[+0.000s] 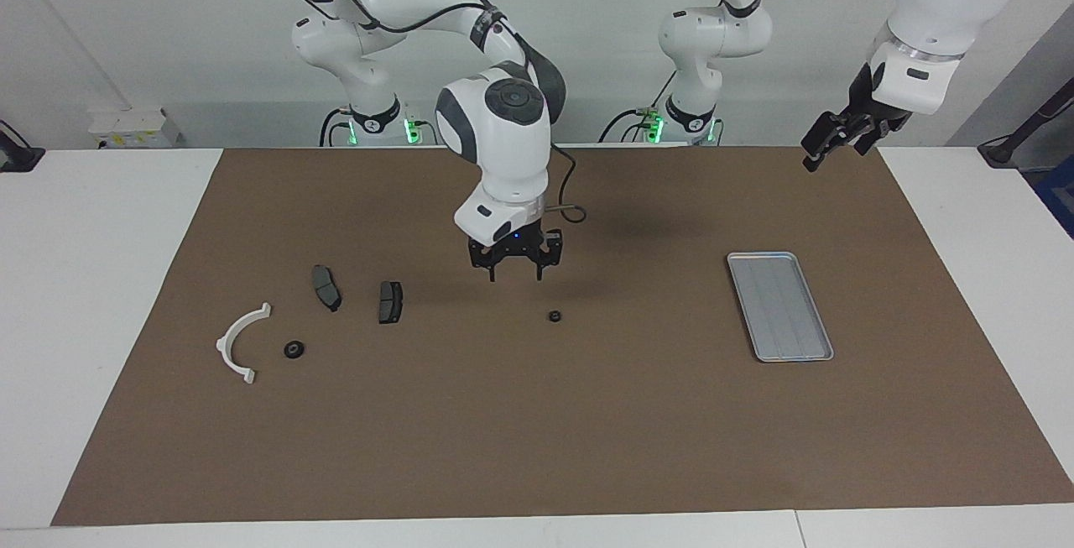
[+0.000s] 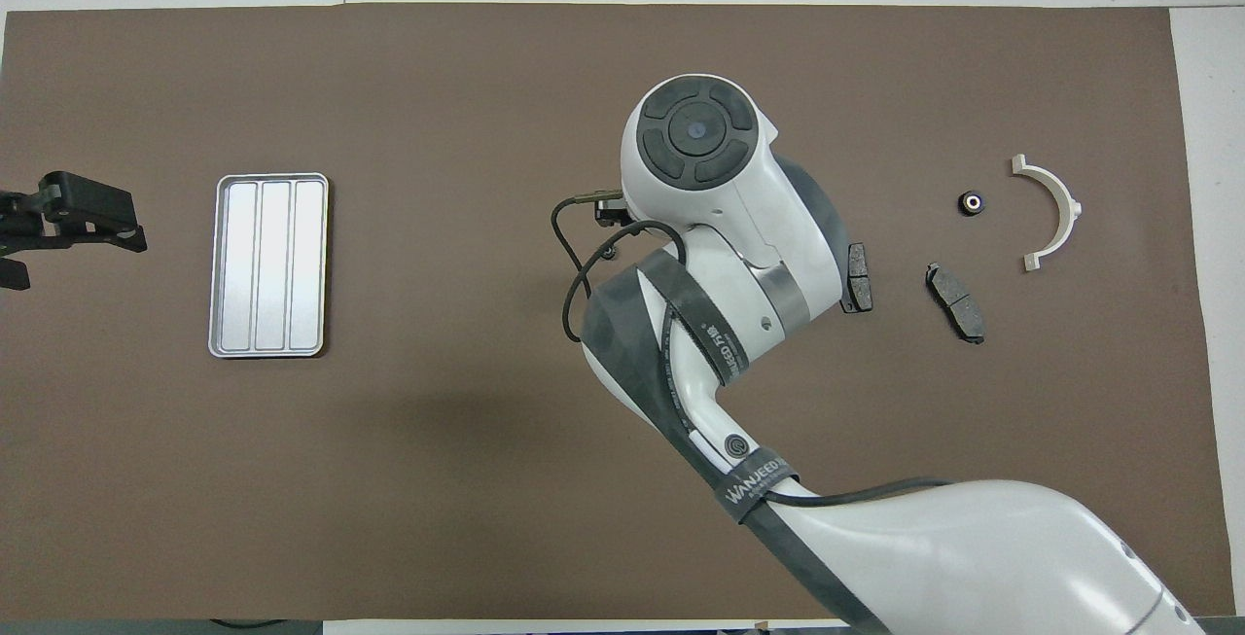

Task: Place bearing gear from tray to pile
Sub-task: 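Move the right gripper over the gear at table center, then lower the right gripper and grasp the black gear at center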

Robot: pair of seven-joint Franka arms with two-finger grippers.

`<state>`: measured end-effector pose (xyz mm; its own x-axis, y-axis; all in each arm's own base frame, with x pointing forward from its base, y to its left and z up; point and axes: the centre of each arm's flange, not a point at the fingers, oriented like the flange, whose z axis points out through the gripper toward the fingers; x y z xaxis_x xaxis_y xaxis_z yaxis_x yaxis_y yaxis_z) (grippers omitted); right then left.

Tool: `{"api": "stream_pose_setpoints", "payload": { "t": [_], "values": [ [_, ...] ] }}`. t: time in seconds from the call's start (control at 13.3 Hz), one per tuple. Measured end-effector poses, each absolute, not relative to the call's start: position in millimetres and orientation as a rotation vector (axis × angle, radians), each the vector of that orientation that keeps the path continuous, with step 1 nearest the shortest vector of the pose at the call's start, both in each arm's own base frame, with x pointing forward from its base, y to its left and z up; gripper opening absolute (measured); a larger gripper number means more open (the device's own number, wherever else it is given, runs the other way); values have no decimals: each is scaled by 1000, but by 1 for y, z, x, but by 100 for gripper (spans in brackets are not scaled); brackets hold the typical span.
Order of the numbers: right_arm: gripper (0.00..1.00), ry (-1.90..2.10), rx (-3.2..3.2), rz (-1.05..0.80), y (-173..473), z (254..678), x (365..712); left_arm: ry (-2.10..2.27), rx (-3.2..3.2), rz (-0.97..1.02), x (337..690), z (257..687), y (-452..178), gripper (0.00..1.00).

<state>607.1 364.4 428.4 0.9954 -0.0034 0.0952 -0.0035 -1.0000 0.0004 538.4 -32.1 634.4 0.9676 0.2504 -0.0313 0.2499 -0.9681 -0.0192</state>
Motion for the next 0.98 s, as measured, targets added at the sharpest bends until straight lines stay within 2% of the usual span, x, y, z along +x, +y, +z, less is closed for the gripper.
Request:
{"api": "stream_pose_setpoints", "payload": {
  "t": [0.3, 0.6, 0.83, 0.9, 0.98],
  "values": [
    [80, 7, 3173, 200, 413, 383, 620, -395, -3100, 66, 539, 628, -32, 100],
    [78, -29, 3208, 151, 411, 361, 625, -383, -3101, 67, 538, 628, -34, 100],
    [80, -22, 3216, 69, 401, 338, 625, -380, -3102, 66, 538, 628, -36, 100],
    [71, -30, 3209, 45, 394, 330, 625, -376, -3103, 66, 538, 628, -37, 100],
    [70, -28, 3201, 22, 386, 322, 626, -369, -3104, 66, 538, 628, -40, 100]
  ]
}}
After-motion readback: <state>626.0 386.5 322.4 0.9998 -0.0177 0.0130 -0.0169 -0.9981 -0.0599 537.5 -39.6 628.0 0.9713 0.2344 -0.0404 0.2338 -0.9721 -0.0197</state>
